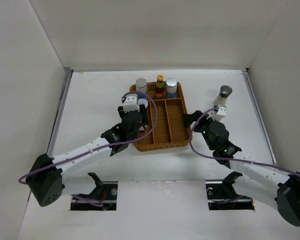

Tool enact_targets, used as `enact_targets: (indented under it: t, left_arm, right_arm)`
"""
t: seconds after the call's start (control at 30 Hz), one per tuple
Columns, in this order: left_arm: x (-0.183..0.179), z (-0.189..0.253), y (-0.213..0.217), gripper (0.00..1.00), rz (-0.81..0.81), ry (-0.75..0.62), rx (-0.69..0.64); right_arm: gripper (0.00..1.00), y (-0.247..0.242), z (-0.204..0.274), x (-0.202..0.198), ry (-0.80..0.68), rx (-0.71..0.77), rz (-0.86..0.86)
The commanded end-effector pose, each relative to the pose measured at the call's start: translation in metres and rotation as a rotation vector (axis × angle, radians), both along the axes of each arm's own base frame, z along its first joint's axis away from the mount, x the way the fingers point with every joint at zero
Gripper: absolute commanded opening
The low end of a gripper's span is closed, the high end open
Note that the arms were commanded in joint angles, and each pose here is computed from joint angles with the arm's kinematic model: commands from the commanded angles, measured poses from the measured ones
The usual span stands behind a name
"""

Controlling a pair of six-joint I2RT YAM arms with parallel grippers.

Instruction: Organize the condiment bottles

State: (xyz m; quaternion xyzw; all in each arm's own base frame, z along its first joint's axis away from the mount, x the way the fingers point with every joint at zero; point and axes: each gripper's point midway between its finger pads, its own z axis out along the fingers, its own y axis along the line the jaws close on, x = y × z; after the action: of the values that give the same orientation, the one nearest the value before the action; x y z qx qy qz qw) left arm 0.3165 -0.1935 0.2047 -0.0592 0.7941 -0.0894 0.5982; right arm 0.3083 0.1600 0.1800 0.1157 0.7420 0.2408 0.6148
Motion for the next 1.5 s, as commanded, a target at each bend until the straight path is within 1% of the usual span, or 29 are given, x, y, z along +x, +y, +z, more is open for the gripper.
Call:
enact_targets:
  t: [0.0, 0.23, 0.33, 0.37, 0.4, 0.43, 0.53, 0.57, 0.6, 0.67, 0.7, 0.73, 0.77, 0.87, 0.9, 0.97, 1.0, 1.1, 1.2, 1.3, 1.37, 1.47]
  left_arm:
    - [0.003, 0.003, -0.020, 0.40, -0.035, -0.050, -0.082]
    - [0.005, -0.040, -0.035, 0.40, -0.108, 0.003, -0.070]
    - [0.004, -0.056, -0.035, 0.40, -0.123, 0.027, -0.063]
    - [0.004, -0.060, -0.036, 0.41, -0.128, 0.035, -0.061]
    - [0.003, -0.062, -0.037, 0.43, -0.131, 0.037, -0.059]
    - [0.002, -0.063, -0.038, 0.47, -0.134, 0.038, -0.057]
    - [-0.002, -0.069, -0.038, 0.64, -0.136, 0.036, -0.056]
    - [-0.004, -0.071, -0.038, 0.70, -0.138, 0.034, -0.060]
    - [-0.006, -0.069, -0.038, 0.75, -0.142, 0.027, -0.066]
    - [-0.008, -0.065, -0.034, 0.82, -0.137, 0.012, -0.077]
    - [-0.010, -0.060, -0.031, 0.85, -0.132, -0.005, -0.090]
    - [-0.010, -0.056, -0.029, 0.85, -0.128, -0.017, -0.102]
    - [-0.011, -0.050, -0.028, 0.86, -0.133, -0.031, -0.118]
    - [-0.017, -0.036, -0.026, 0.90, -0.142, -0.065, -0.153]
    - [-0.019, -0.028, -0.024, 0.93, -0.141, -0.083, -0.167]
    - [-0.023, -0.009, -0.013, 1.00, -0.122, -0.138, -0.216]
    - [-0.025, 0.002, -0.005, 1.00, -0.104, -0.175, -0.246]
    - [-0.032, 0.014, 0.025, 1.00, -0.026, -0.264, -0.313]
    - [-0.037, 0.004, 0.064, 1.00, 0.097, -0.316, -0.342]
    - [-0.040, -0.016, 0.098, 1.00, 0.214, -0.334, -0.339]
    - [-0.041, -0.022, 0.109, 1.00, 0.258, -0.343, -0.365]
    - [-0.040, -0.027, 0.107, 1.00, 0.253, -0.342, -0.383]
  right_arm:
    - [1.00, -0.008, 0.012, 0.003, -0.037, 0.027, -0.045]
    - [1.00, -0.025, 0.014, 0.005, -0.046, 0.010, -0.114]
    - [0.90, -0.030, 0.022, 0.008, -0.057, 0.017, -0.126]
    - [0.86, -0.031, 0.025, 0.009, -0.059, 0.020, -0.131]
    - [0.76, -0.033, 0.029, 0.011, -0.062, 0.020, -0.137]
    - [0.68, -0.034, 0.032, 0.012, -0.061, 0.015, -0.146]
    - [0.37, -0.045, 0.040, 0.021, -0.053, 0.000, -0.192]
    - [0.30, -0.049, 0.044, 0.024, -0.049, 0.001, -0.211]
    - [0.26, -0.053, 0.046, 0.027, -0.042, -0.004, -0.231]
    - [0.26, -0.062, 0.052, 0.036, -0.029, -0.028, -0.277]
    - [0.28, -0.068, 0.055, 0.041, -0.025, -0.045, -0.298]
    - [0.33, -0.075, 0.059, 0.046, -0.022, -0.066, -0.322]
    - [0.42, -0.083, 0.063, 0.051, -0.024, -0.086, -0.350]
    - [0.81, -0.114, 0.073, 0.066, -0.010, -0.150, -0.448]
    - [0.90, -0.128, 0.073, 0.072, 0.008, -0.174, -0.491]
    - [1.00, -0.156, 0.072, 0.081, 0.052, -0.215, -0.566]
    - [1.00, -0.167, 0.068, 0.086, 0.076, -0.231, -0.590]
    - [1.00, -0.195, 0.053, 0.099, 0.163, -0.297, -0.652]
    - [1.00, -0.215, 0.035, 0.111, 0.239, -0.350, -0.691]
    - [1.00, -0.217, 0.029, 0.131, 0.255, -0.341, -0.657]
    - [1.00, -0.215, 0.028, 0.150, 0.266, -0.340, -0.608]
    - [1.00, -0.212, 0.023, 0.168, 0.283, -0.354, -0.573]
